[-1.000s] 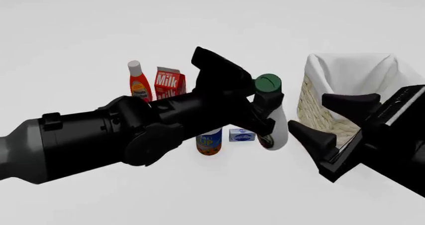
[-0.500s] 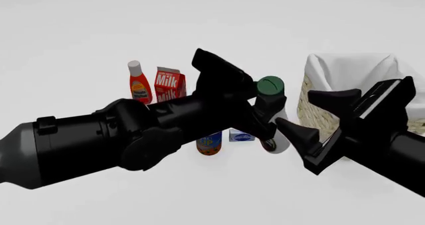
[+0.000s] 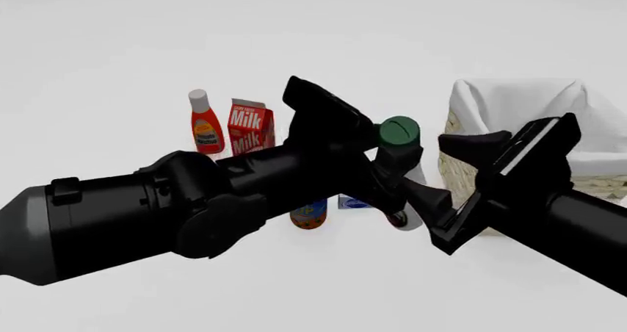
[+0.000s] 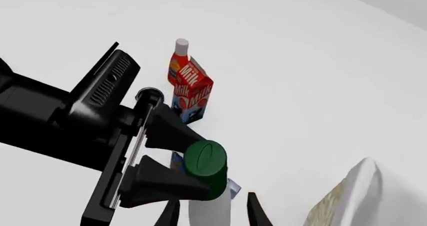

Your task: Pick the salad dressing and place it in the basket.

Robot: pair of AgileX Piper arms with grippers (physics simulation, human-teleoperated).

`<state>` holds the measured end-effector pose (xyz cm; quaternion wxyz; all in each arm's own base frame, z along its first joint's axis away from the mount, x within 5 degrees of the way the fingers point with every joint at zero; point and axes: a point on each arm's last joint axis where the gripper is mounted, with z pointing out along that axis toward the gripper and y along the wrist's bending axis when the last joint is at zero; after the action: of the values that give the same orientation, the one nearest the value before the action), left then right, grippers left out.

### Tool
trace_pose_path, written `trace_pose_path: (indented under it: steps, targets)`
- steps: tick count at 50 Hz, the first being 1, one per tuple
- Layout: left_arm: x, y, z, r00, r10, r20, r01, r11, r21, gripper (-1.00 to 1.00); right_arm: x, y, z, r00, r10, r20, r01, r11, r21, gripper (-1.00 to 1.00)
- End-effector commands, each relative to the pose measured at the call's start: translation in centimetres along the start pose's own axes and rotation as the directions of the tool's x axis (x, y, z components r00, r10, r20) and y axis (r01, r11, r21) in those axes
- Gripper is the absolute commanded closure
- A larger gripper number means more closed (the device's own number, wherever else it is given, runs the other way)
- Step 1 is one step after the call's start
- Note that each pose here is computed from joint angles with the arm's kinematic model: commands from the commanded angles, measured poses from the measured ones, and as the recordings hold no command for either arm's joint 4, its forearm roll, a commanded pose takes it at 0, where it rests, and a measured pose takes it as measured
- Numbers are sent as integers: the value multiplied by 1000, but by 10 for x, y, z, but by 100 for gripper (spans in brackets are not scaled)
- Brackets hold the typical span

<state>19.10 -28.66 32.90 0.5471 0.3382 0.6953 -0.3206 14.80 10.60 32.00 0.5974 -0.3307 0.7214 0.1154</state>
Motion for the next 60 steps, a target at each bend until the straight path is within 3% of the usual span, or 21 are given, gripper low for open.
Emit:
trace_pose_path:
  steps: [1, 28, 29, 52, 53, 60]
  targets:
    - [-2, -6, -3, 1000, 4, 10, -5, 1000, 18, 100, 2, 1, 8, 1000, 15, -4, -16, 1000, -6, -100]
    - [0, -12, -4, 1000, 7, 2, -7, 999, 33, 100, 1, 5, 14, 1000, -11, 2, 11, 1000, -23, -100]
    - [0, -12, -4, 1000, 6, 2, -6, 999, 34, 100, 1, 5, 14, 1000, -14, 4, 14, 1000, -22, 100]
    - [0, -14, -6, 1000, 3, 5, -3, 999, 42, 100, 0, 7, 10, 999, -31, 21, 32, 999, -32, 100]
    - [0, -16, -6, 1000, 5, 7, -5, 999, 47, -100, 0, 7, 10, 999, -32, 21, 33, 999, -32, 100]
    - [-9, -18, -19, 999, 11, 52, -14, 998, 57, -100, 1, 8, 11, 999, -32, 20, 32, 999, -35, 100]
